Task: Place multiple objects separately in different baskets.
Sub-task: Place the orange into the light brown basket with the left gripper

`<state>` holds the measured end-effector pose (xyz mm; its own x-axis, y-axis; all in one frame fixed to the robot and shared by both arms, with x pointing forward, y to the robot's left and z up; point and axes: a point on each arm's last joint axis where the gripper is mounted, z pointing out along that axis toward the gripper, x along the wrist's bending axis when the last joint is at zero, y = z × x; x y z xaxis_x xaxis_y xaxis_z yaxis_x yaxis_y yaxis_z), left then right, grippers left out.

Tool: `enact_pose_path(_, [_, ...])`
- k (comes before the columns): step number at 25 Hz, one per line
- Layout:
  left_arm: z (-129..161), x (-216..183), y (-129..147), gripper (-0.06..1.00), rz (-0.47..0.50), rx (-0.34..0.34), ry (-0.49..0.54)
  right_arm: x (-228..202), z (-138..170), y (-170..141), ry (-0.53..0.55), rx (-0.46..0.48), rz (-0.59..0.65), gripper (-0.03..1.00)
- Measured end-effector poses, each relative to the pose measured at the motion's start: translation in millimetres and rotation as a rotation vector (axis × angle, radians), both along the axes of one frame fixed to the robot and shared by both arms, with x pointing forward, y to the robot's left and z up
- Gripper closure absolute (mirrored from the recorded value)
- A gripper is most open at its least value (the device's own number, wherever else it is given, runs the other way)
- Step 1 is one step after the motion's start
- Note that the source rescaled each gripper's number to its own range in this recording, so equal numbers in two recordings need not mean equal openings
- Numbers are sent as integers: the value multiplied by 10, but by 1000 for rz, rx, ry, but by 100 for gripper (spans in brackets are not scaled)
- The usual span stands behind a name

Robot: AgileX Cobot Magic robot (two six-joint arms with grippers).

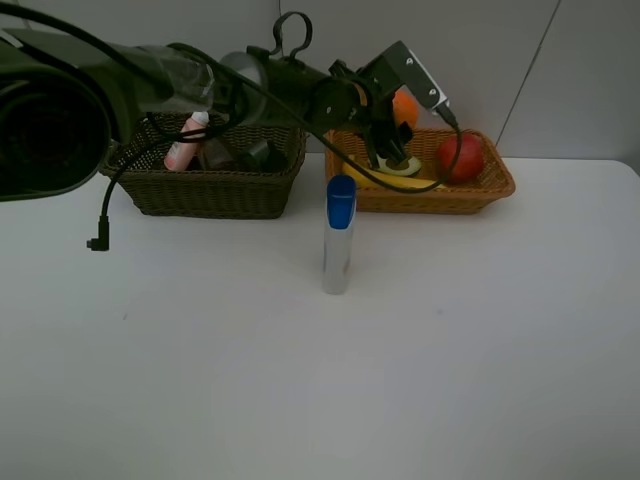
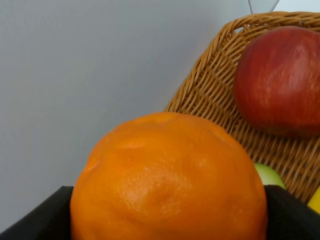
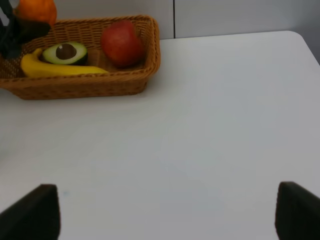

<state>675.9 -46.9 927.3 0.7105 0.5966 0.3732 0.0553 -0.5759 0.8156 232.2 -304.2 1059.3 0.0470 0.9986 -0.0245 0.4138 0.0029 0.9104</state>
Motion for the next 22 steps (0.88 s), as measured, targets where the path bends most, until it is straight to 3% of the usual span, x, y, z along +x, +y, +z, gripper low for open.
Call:
enact_pose_path(13, [-12, 86, 121, 2, 57, -42, 50, 0, 0, 0, 0, 0, 0, 12])
enact_pose_path(22, [-250, 111, 187, 2, 100, -37, 158, 0, 0, 0, 0, 0, 0, 12])
